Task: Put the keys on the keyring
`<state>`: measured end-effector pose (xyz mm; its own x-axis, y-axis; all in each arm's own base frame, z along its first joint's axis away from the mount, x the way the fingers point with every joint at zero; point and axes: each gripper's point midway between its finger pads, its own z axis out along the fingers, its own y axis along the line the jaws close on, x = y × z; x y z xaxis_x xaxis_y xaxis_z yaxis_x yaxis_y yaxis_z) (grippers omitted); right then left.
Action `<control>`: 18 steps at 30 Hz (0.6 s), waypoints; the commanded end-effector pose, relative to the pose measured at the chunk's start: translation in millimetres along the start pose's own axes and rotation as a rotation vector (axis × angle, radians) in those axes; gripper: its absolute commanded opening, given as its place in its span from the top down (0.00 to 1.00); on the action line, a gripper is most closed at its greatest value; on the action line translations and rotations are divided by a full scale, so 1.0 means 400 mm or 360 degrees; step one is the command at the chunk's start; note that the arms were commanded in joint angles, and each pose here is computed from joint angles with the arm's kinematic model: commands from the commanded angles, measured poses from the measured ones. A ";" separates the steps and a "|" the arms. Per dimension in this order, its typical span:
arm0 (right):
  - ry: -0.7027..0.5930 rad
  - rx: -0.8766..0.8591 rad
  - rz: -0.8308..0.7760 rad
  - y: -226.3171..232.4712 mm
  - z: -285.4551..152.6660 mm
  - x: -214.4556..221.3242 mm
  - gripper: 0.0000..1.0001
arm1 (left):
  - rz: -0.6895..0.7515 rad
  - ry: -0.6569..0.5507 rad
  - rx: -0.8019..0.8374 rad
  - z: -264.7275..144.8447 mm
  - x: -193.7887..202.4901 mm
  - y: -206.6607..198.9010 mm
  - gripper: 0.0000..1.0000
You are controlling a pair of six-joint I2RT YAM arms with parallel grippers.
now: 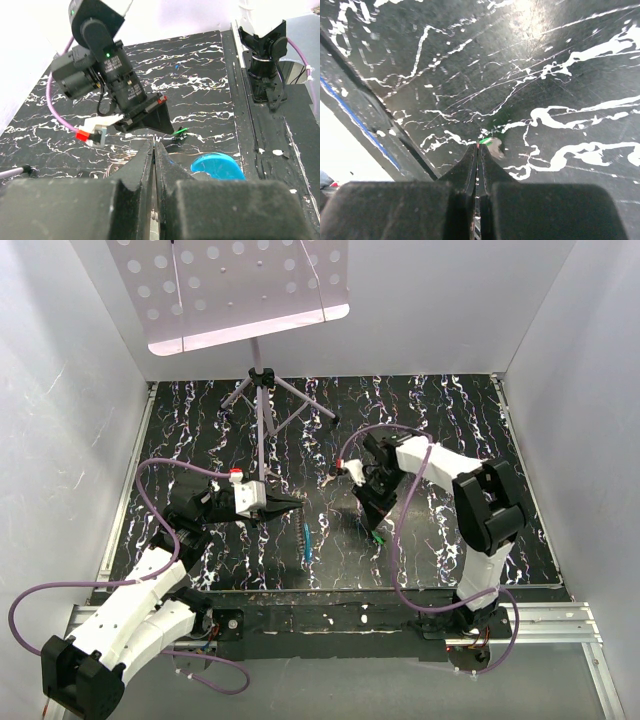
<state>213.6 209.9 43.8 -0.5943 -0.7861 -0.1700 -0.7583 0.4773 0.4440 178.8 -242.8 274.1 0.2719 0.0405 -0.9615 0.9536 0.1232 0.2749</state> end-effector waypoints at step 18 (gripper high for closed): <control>-0.0873 -0.0059 -0.0988 0.342 -0.612 -0.169 0.99 | 0.0354 -0.0339 -0.0026 -0.014 -0.320 0.047 1.00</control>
<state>255.4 235.0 269.0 -0.2369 -0.6623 -0.7108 -0.9711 0.1393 0.1938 168.3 -244.0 355.5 0.3906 -0.0802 -0.9171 0.9169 0.1228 0.3797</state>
